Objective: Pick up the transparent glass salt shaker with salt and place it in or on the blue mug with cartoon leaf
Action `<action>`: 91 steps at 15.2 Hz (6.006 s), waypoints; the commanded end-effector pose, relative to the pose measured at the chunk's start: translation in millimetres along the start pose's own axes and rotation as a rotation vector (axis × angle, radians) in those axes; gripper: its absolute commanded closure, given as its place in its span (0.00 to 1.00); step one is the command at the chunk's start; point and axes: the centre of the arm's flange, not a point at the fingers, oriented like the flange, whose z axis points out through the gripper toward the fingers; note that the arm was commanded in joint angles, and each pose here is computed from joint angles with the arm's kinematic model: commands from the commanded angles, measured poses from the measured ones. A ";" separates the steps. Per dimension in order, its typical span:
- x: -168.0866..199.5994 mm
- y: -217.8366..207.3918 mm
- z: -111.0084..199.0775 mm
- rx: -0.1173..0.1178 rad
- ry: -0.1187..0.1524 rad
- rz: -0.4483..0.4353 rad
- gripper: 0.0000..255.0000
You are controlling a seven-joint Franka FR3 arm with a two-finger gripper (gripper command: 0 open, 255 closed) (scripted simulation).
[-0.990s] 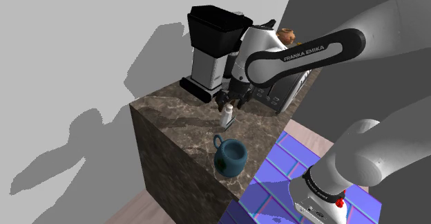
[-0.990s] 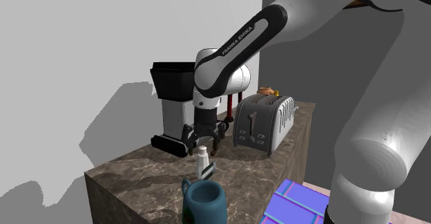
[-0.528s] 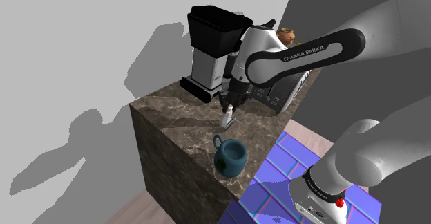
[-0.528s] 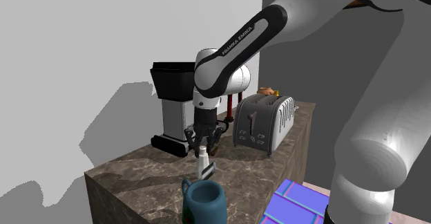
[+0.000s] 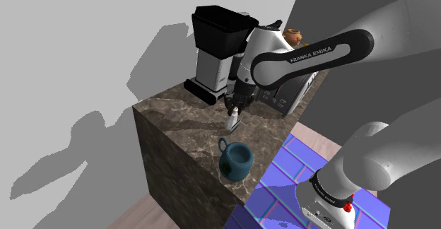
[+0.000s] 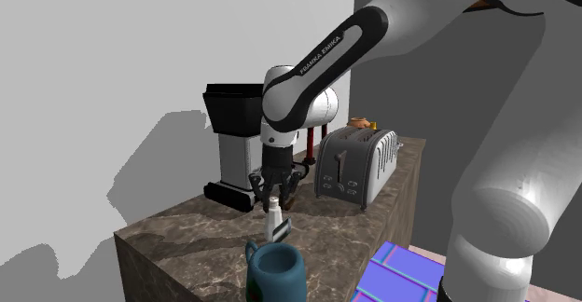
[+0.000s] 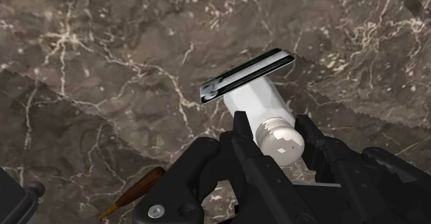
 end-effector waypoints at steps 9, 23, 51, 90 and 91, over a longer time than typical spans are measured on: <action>0.5 -3.6 -47.1 0.000 0.000 0.000 1.00; 1.4 -9.2 -120.9 0.000 0.000 0.000 1.00; -167.4 -100.0 -188.8 0.000 0.000 0.000 1.00; -168.6 -93.0 -147.0 0.000 0.000 0.000 0.00; -168.6 -93.0 -147.0 0.000 0.000 0.000 0.00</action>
